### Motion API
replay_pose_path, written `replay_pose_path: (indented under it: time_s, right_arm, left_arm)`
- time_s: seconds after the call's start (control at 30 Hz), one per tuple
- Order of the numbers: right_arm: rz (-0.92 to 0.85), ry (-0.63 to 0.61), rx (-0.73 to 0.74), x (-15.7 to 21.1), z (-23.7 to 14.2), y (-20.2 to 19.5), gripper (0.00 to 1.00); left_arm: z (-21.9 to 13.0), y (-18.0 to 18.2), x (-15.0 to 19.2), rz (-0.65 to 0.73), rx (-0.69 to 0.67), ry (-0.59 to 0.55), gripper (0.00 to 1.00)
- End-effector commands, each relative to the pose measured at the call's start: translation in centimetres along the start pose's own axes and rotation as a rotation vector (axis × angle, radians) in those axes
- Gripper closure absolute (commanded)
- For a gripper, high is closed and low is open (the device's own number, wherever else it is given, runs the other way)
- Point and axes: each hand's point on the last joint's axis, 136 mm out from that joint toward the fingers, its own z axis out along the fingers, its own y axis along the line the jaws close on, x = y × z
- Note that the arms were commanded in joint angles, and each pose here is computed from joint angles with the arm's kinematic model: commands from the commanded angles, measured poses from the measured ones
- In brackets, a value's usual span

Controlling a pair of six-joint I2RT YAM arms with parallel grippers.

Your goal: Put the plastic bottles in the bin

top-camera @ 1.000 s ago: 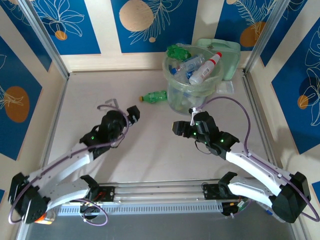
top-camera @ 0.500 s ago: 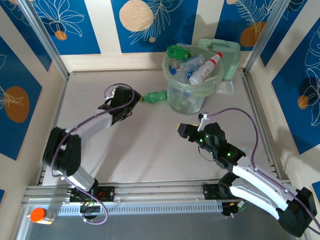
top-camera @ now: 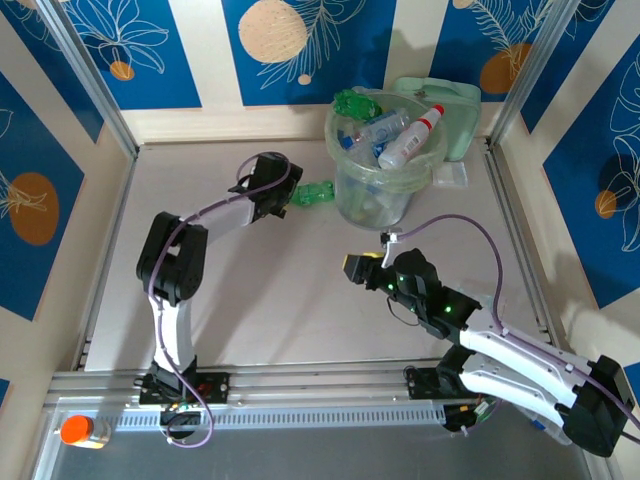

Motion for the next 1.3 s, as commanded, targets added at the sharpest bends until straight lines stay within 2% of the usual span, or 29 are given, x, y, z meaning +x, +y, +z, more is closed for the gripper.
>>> replay_pose_path:
  time_s: [0.0,0.57,1.03,1.27]
  right_arm:
    - [-0.031,-0.07,0.008,-2.0,-0.4,0.8,0.41]
    - [-0.045,-0.043,-0.004,-1.6,0.0,1.3,0.42]
    - [-0.057,-0.055,0.01,-1.8,0.0,1.2,0.43]
    - [-0.063,-0.059,0.019,-1.8,-0.1,1.1,0.43]
  left_arm:
    - [0.9,0.5,0.5,-0.074,-0.04,0.011,0.08]
    - [5.8,2.4,1.7,-0.138,-0.104,0.043,0.07]
    - [7.5,3.0,2.2,-0.071,-0.125,0.059,0.34]
    - [6.0,3.0,2.0,-0.019,-0.118,0.06,0.45]
